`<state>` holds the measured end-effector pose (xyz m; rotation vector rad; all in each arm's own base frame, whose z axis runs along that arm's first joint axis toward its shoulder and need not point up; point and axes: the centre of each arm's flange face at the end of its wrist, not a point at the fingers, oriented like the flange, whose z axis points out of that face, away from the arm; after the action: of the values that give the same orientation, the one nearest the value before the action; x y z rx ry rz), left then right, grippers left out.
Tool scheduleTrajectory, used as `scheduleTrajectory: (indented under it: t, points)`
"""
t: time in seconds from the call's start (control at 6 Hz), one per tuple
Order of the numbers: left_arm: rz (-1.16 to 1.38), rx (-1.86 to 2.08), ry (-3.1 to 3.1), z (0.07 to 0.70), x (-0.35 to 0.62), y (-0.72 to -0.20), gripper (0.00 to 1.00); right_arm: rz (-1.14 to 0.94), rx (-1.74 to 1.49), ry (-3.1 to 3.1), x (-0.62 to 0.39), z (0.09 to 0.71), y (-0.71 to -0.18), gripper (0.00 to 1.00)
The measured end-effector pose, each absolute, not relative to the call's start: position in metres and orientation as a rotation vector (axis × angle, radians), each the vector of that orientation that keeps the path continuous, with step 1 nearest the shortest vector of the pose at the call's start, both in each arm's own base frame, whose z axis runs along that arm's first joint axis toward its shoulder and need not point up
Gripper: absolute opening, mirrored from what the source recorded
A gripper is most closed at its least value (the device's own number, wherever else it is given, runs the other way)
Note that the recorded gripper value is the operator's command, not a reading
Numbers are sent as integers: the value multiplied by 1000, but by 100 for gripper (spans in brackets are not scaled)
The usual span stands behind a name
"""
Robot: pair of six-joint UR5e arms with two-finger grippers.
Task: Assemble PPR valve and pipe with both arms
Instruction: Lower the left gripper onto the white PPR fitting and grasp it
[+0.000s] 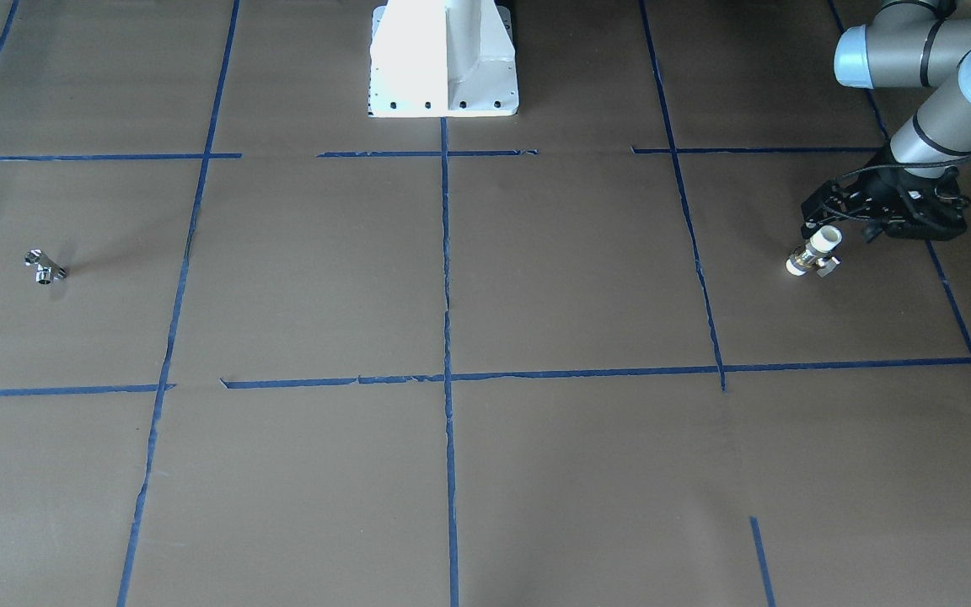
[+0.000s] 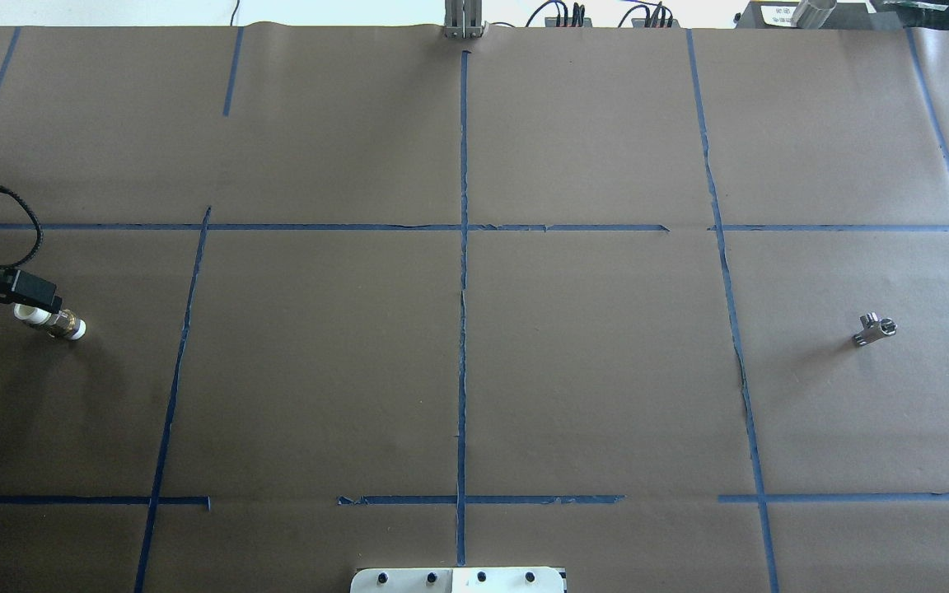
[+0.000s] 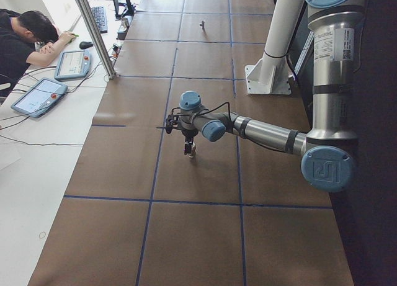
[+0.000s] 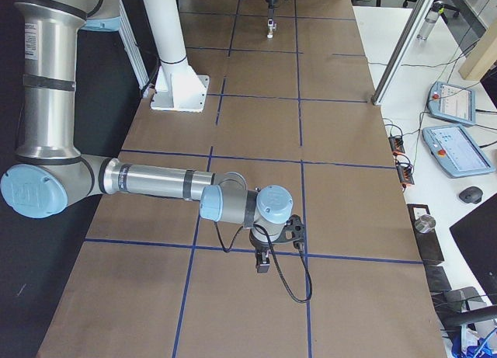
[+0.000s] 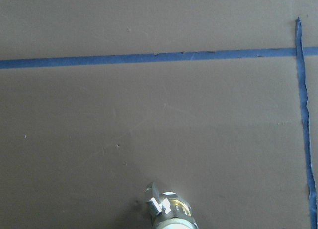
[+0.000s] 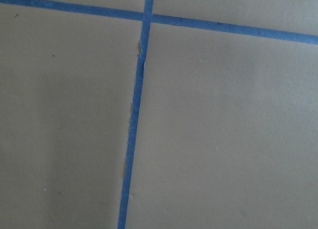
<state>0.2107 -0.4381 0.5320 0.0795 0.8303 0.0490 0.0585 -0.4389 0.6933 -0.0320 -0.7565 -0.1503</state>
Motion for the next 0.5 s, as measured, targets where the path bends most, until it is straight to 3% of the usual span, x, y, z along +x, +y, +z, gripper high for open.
scheduleTrajectory:
  t: [0.17, 0.33, 0.5]
  points:
    - [53, 76, 829, 534, 212, -436, 14, -150, -33, -756, 59, 694, -439, 100]
    - [51, 75, 831, 534, 212, -435, 0, -150, -34, -756, 59, 694, -438, 100]
    - [46, 73, 832, 534, 212, -435, 0, -149, -35, -756, 59, 694, -438, 100]
